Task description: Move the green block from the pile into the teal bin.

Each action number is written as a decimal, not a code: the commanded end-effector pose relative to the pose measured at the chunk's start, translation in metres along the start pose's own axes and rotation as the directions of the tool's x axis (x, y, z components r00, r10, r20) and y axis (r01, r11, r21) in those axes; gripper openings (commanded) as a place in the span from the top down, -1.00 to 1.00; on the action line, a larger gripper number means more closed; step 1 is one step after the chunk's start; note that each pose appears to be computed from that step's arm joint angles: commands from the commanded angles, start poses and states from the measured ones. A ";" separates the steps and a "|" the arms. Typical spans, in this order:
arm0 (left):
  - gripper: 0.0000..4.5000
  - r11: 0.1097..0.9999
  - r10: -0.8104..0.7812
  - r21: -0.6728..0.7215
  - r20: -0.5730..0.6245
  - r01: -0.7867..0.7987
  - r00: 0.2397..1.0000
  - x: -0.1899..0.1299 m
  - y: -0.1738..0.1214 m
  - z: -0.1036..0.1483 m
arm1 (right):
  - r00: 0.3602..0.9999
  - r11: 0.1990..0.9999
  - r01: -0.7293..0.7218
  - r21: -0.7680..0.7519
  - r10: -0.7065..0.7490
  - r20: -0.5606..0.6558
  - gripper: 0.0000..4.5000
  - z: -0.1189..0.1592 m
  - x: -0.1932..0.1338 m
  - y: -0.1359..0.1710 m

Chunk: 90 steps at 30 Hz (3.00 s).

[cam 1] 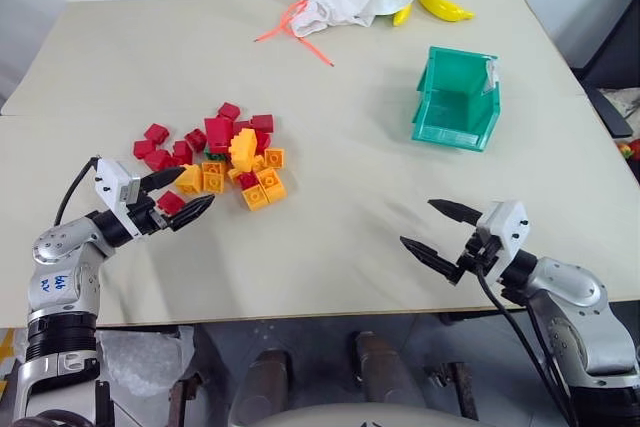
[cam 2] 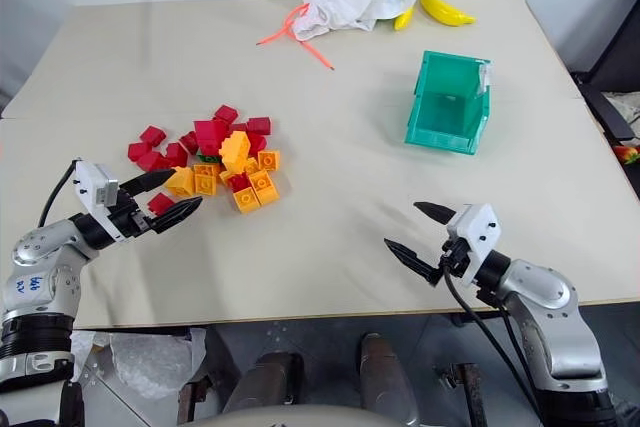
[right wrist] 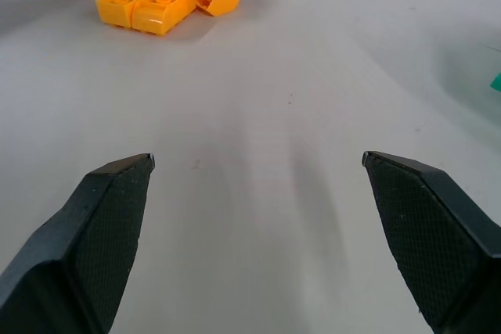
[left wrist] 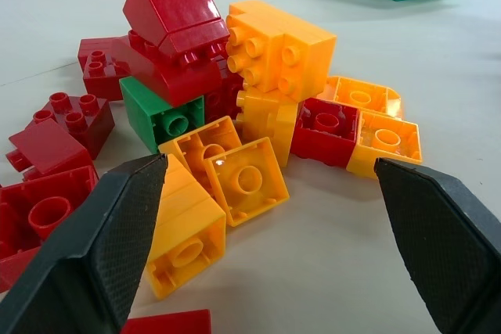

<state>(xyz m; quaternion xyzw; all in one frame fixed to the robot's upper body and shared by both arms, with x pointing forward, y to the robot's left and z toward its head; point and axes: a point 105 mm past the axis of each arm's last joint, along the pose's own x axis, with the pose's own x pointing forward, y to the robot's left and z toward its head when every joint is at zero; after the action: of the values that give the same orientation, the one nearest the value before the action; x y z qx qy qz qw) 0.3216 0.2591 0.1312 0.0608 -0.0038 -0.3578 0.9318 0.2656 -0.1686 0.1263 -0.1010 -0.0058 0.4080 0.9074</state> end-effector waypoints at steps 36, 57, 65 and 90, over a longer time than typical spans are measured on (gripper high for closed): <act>1.00 0.983 0.176 0.037 0.069 -0.179 0.982 0.098 0.044 0.029 | 0.975 0.987 -0.142 -0.077 0.153 0.163 -1.00 0.050 0.036 0.016; 1.00 0.997 -0.061 0.059 0.095 0.056 0.994 0.111 0.018 0.044 | 0.974 0.983 -0.147 -0.108 0.163 0.158 -1.00 0.056 0.035 0.009; 1.00 0.940 0.325 -0.102 -0.015 -0.325 0.946 0.099 0.069 0.030 | 0.971 0.980 -0.163 -0.112 0.180 0.158 -1.00 0.056 0.039 0.007; 1.00 0.991 -0.029 -0.132 -0.150 0.009 0.988 0.072 0.030 0.030 | 0.967 0.979 -0.169 -0.116 0.188 0.175 -1.00 0.058 0.049 0.000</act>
<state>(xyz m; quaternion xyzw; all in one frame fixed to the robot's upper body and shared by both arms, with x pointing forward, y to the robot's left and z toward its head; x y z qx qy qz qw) 0.3988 0.2196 0.1458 0.0287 0.1338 -0.3693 0.9192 0.2928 -0.1235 0.1731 -0.1046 -0.0847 0.4918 0.8602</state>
